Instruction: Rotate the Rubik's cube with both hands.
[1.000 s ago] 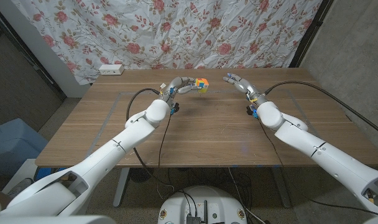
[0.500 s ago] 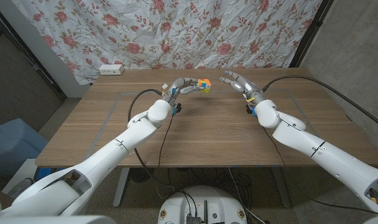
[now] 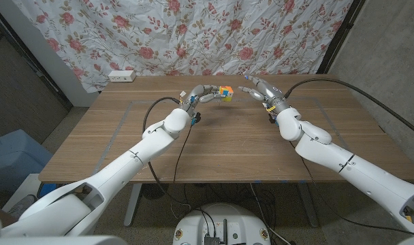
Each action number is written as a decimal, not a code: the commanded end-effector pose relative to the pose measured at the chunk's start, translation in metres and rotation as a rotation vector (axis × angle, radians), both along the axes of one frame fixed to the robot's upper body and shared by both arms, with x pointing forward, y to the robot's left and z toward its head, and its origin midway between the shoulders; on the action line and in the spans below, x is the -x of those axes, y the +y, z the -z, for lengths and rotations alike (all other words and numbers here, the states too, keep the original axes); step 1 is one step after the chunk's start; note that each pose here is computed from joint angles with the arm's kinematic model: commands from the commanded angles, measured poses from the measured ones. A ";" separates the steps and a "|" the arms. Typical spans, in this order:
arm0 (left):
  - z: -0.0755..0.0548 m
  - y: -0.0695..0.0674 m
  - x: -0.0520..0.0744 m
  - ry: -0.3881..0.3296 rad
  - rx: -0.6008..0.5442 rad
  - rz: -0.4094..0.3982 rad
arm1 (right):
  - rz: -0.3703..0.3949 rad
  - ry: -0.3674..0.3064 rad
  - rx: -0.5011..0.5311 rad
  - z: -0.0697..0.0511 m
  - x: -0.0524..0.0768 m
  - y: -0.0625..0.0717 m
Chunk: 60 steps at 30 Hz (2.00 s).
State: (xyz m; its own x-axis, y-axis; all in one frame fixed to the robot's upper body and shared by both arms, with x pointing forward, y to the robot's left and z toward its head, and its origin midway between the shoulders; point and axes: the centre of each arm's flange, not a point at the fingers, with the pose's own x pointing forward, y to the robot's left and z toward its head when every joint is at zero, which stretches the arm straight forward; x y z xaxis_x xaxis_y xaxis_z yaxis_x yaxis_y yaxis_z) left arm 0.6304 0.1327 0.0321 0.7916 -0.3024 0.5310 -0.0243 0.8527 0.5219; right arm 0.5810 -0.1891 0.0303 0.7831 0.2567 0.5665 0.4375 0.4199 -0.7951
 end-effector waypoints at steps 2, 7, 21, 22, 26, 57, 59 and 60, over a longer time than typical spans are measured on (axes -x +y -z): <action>-0.001 -0.007 -0.003 0.003 0.006 0.013 | 0.063 -0.047 0.062 -0.001 0.010 0.011; -0.001 -0.007 -0.003 0.003 0.010 0.013 | 0.081 -0.055 0.107 -0.002 0.015 0.016; 0.000 -0.009 -0.002 0.002 0.011 0.015 | 0.080 -0.051 0.158 -0.002 0.026 0.021; 0.000 -0.009 -0.001 0.001 0.012 0.015 | 0.081 -0.052 0.162 -0.001 0.026 0.021; 0.001 -0.009 -0.001 0.001 0.015 0.015 | 0.083 -0.054 0.173 0.000 0.029 0.022; 0.000 -0.011 -0.003 -0.002 0.024 0.032 | 0.093 -0.048 0.230 0.013 0.035 0.032; -0.001 -0.011 -0.004 -0.002 0.025 0.031 | 0.093 -0.048 0.234 0.014 0.035 0.032; -0.001 -0.011 -0.004 -0.002 0.025 0.031 | 0.092 -0.048 0.237 0.014 0.035 0.033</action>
